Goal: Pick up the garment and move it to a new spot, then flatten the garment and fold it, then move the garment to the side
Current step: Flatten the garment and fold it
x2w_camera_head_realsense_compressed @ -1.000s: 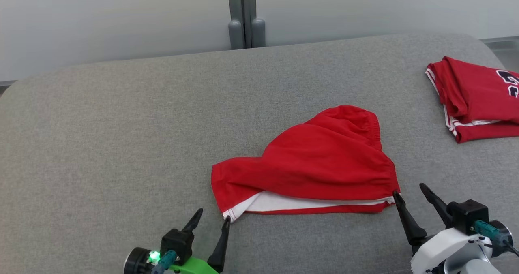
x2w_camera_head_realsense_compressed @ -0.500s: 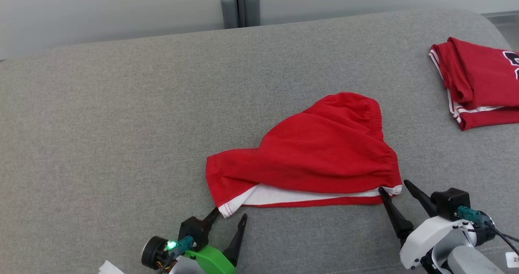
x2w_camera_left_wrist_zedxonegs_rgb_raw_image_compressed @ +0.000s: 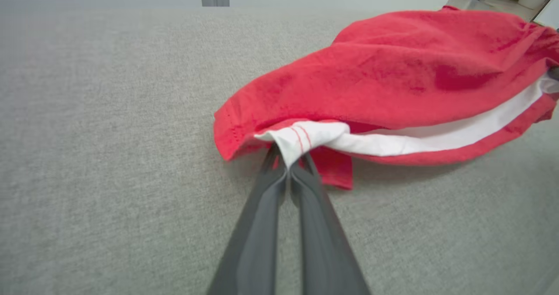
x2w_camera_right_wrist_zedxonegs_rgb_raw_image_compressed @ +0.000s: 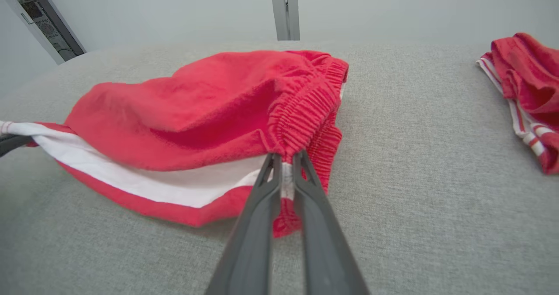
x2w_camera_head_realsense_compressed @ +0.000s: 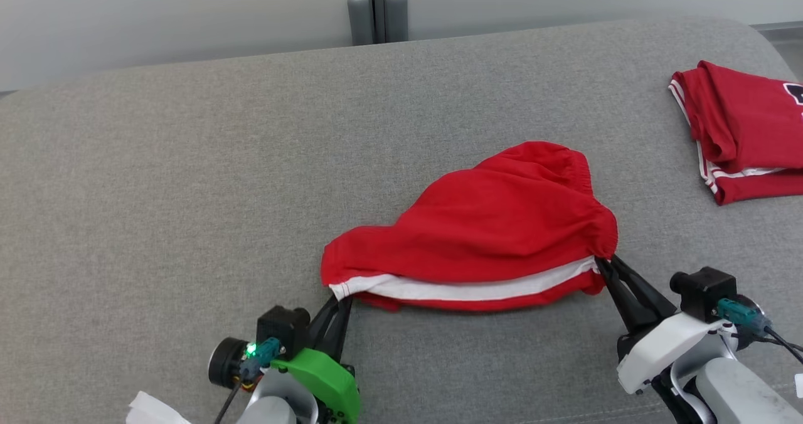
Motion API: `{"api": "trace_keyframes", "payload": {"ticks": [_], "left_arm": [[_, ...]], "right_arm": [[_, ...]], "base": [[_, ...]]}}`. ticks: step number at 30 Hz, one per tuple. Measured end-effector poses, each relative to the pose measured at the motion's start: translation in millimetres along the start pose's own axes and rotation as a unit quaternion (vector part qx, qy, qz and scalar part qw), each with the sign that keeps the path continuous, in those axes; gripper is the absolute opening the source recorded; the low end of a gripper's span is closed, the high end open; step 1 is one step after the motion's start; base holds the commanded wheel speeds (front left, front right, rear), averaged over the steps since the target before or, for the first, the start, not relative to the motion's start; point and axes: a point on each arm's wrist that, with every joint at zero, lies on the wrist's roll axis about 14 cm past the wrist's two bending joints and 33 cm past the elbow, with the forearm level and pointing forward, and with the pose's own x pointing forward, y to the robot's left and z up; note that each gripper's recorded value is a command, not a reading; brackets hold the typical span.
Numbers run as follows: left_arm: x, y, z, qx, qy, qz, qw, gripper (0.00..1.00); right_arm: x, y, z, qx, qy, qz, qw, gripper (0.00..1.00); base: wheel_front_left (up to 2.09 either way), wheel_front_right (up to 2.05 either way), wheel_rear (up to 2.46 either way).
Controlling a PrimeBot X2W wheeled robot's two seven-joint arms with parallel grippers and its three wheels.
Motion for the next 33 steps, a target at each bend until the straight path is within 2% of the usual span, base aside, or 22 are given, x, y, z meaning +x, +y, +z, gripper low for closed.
{"api": "trace_keyframes", "payload": {"ticks": [6,13,19,23,25,29,33], "left_arm": [[12,4,55,0.022,-0.077,-0.010,0.997,0.00],[36,3,102,0.069,-0.120,-0.040,0.990,0.00],[86,6,184,0.120,-0.163,-0.059,0.978,0.00],[119,11,241,0.121,-0.191,-0.062,0.972,0.00],[136,17,272,0.111,-0.207,-0.060,0.970,0.00],[162,24,324,0.131,-0.242,-0.054,0.960,0.00],[178,30,359,0.138,-0.278,-0.050,0.949,0.00]], "right_arm": [[9,-2,45,-0.035,-0.057,0.016,0.998,0.00],[32,-12,96,-0.075,-0.107,0.029,0.991,0.00],[82,-24,159,-0.085,-0.150,0.039,0.984,0.00],[122,-30,211,-0.078,-0.178,0.043,0.980,0.00],[142,-34,239,-0.094,-0.189,0.045,0.976,0.00],[172,-39,290,-0.093,-0.227,0.043,0.969,0.00],[193,-44,316,-0.089,-0.253,0.041,0.962,0.00]], "base": [[0.00,0.00,0.00],[0.00,0.00,0.00],[0.00,0.00,0.00],[0.00,0.00,0.00],[0.00,0.00,0.00],[0.00,0.00,0.00],[0.00,0.00,0.00]]}}
